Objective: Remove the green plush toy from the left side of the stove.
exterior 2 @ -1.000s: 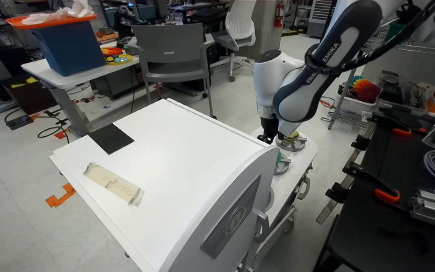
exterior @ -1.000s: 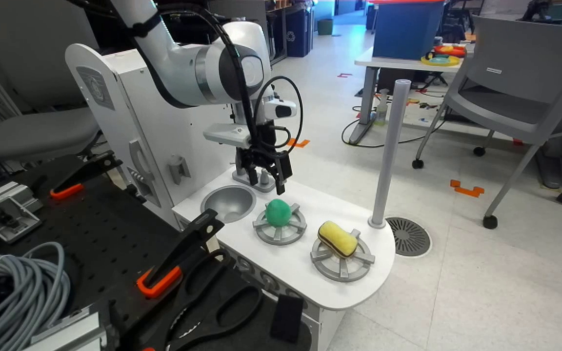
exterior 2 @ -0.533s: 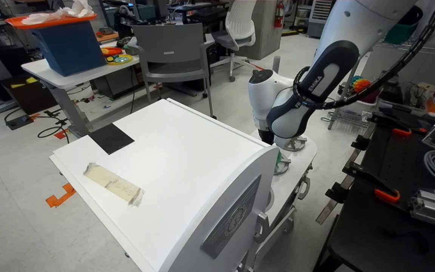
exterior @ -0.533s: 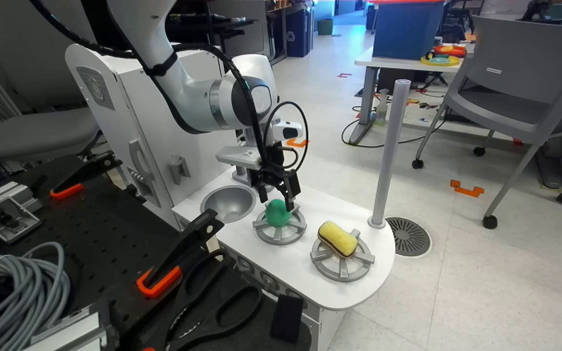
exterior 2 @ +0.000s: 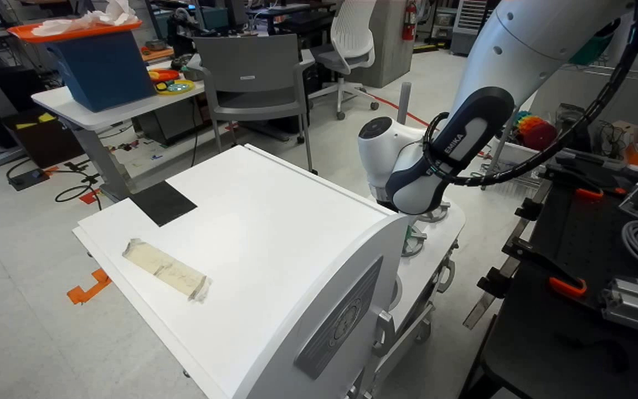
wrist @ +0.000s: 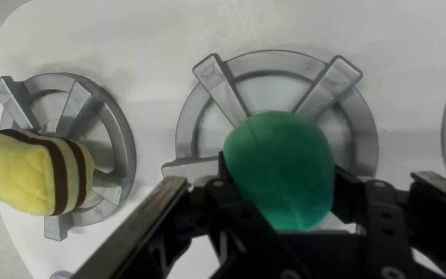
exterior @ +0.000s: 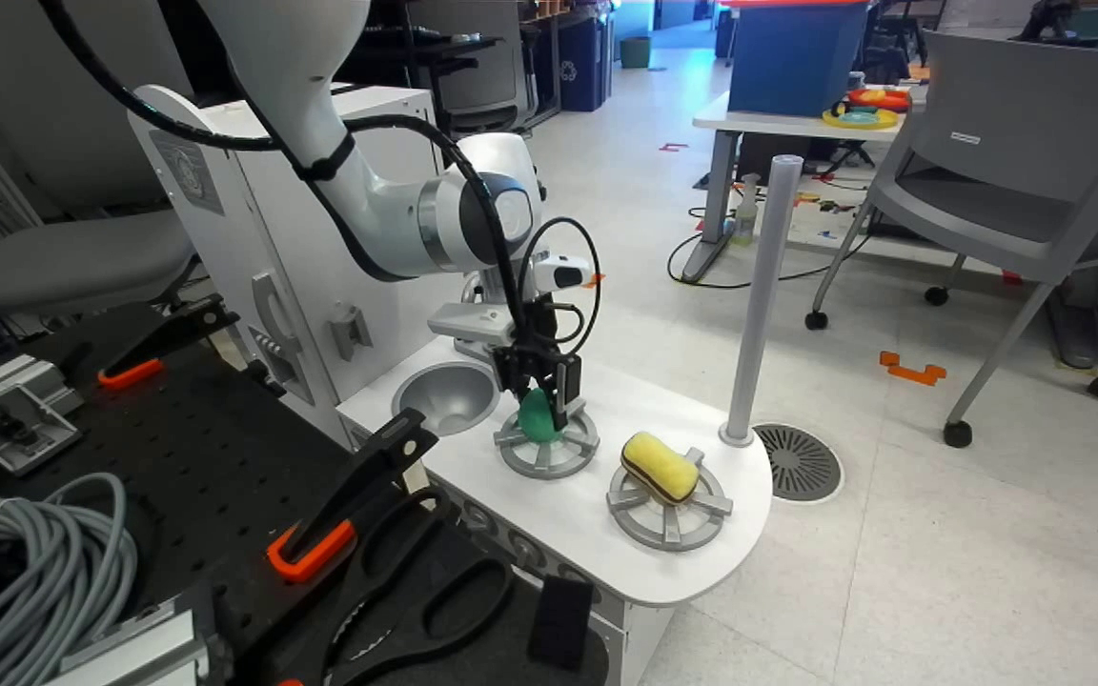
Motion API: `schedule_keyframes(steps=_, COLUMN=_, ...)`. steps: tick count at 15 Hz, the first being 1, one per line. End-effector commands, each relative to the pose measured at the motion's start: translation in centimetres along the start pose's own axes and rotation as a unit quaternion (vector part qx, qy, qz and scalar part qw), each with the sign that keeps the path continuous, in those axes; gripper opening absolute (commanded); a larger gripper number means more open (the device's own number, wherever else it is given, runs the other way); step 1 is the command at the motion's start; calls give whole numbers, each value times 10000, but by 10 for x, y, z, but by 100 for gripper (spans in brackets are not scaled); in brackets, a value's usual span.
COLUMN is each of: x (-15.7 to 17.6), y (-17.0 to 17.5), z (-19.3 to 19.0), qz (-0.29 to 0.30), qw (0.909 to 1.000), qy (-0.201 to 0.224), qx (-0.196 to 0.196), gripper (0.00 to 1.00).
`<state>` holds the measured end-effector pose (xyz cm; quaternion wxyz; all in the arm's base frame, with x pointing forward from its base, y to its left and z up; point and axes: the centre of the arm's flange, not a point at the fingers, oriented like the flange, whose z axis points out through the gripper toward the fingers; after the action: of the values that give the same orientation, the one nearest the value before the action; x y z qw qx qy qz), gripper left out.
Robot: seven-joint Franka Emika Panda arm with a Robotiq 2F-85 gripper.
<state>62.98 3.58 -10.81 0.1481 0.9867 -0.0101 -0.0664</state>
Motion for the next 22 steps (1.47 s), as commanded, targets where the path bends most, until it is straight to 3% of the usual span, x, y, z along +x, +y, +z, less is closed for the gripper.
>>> schedule_keyframes(steps=1, x=-11, y=11, z=-15, qz=69, qw=9999, qy=-84, qx=-25, gripper=23)
schedule_keyframes(steps=4, x=-28, y=39, z=-25, qz=191, qw=9994, qy=-296, qx=-51, gripper=3)
schedule_keyframes(steps=5, x=-33, y=52, z=-27, qz=270, qw=9991, qy=-323, qx=-44, gripper=2)
schedule_keyframes(steps=8, x=-46, y=85, z=-32, qz=503, qw=9979, qy=-397, qx=-27, gripper=6)
schedule_keyframes(steps=12, x=-57, y=111, z=-10, qz=619, qw=9965, qy=-548, qx=-159, gripper=6)
schedule_keyframes(steps=16, x=-58, y=107, z=14, qz=441, qw=9974, qy=-565, qx=-68, gripper=6)
schedule_keyframes(steps=22, x=-38, y=95, z=46, qz=478, qw=9965, qy=-627, qx=-291, gripper=6)
